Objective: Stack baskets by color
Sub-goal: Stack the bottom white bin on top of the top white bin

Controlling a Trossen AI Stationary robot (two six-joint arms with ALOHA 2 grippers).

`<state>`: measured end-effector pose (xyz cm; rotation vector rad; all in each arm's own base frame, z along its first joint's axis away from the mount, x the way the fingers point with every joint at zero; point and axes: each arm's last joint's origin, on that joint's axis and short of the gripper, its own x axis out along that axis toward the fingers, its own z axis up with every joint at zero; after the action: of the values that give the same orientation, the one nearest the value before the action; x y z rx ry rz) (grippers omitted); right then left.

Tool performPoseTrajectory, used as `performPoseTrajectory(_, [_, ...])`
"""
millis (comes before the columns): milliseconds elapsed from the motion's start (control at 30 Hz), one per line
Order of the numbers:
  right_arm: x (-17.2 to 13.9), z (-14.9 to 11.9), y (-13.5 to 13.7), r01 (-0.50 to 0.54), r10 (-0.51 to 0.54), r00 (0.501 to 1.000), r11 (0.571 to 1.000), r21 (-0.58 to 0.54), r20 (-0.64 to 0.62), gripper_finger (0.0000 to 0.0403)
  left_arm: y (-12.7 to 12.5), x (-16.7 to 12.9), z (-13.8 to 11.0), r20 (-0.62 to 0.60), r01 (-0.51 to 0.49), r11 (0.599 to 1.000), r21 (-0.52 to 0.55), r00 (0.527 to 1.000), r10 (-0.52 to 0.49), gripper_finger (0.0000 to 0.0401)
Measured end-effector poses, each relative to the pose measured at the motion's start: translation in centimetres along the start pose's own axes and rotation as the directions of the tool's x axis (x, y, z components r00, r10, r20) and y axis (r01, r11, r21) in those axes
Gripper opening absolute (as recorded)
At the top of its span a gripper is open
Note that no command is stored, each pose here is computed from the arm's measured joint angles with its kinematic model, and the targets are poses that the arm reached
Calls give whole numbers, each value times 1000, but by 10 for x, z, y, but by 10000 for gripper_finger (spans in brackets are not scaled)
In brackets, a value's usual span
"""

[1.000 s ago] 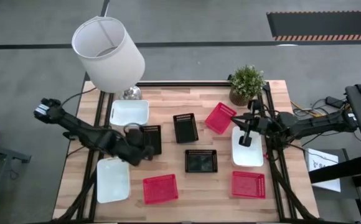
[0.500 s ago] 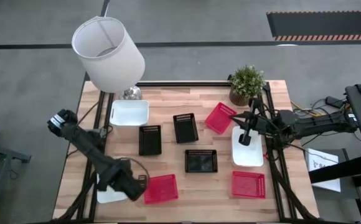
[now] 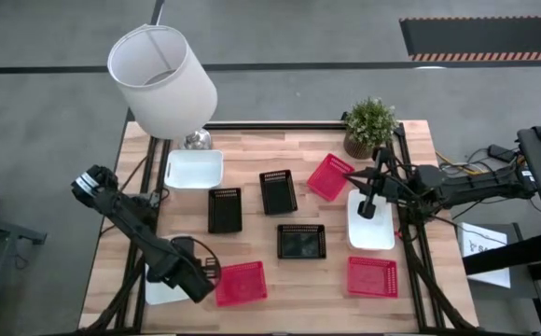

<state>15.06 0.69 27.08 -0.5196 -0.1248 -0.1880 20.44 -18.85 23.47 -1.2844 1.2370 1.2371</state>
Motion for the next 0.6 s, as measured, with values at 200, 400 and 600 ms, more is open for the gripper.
performPoseTrajectory(200, [0,-1,0,-3,3,1000,1000,14,-5,9,4,15,7,32,-39,999,-11,999,40,126])
performPoseTrajectory(400, [0,-2,1,-11,11,1000,1000,28,-18,9,6,22,10,39,-45,999,-15,998,46,140])
performPoseTrajectory(600, [0,-2,1,-12,13,1000,999,47,-21,9,6,35,12,41,-28,1000,-14,999,29,141])
